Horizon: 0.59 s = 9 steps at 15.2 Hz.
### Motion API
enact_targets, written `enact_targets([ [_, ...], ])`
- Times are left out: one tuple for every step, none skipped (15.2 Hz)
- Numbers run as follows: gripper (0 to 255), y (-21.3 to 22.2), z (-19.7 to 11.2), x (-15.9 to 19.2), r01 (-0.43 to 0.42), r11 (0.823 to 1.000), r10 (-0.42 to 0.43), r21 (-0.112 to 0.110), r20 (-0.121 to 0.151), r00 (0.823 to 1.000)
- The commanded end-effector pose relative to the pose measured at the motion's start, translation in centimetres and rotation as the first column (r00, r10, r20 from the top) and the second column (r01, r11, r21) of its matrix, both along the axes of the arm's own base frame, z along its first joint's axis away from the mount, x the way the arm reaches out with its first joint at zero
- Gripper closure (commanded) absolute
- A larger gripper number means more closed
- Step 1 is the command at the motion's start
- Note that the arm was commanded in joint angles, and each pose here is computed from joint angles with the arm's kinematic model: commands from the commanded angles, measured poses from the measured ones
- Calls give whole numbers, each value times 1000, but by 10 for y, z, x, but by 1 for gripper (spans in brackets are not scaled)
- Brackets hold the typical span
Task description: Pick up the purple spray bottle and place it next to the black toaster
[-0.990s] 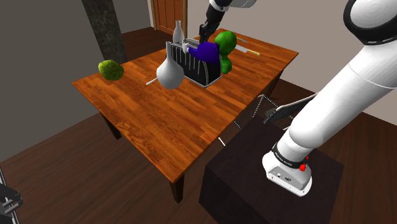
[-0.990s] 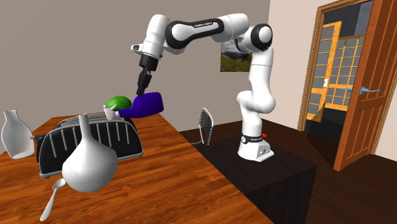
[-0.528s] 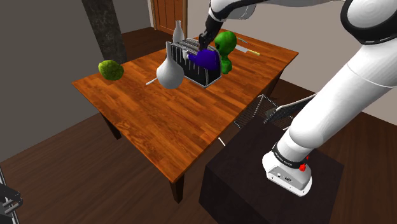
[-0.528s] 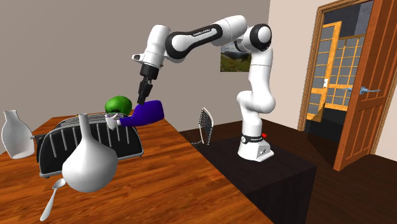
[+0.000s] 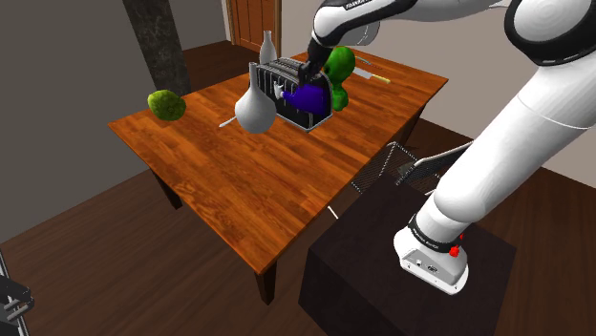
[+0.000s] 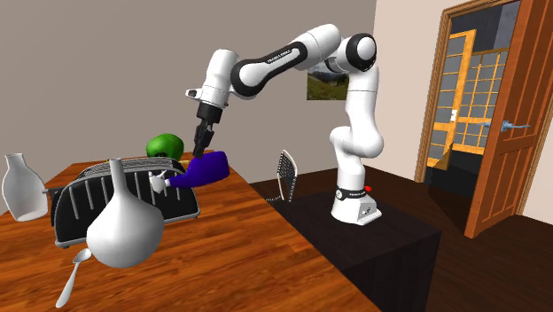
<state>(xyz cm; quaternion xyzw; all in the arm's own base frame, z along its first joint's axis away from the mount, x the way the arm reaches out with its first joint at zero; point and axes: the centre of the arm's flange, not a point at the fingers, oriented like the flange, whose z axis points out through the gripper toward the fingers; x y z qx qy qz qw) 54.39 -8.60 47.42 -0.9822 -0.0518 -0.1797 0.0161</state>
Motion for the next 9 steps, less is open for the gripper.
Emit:
enact_targets([
  [255,0,-11,1,0,1000,0,0,1,1000],
  [255,0,-17,1,0,1000,0,0,1,1000],
  [255,0,-22,1,0,1000,0,0,1,1000],
  [255,0,-27,1,0,1000,0,0,1,1000],
  [255,0,-32,1,0,1000,0,0,1,1000],
  [255,0,-38,1,0,1000,0,0,1,1000],
  [255,0,-43,1,0,1000,0,0,1,1000],
  [255,0,-48,1,0,1000,0,0,1,1000],
  [255,0,-53,1,0,1000,0,0,1,1000],
])
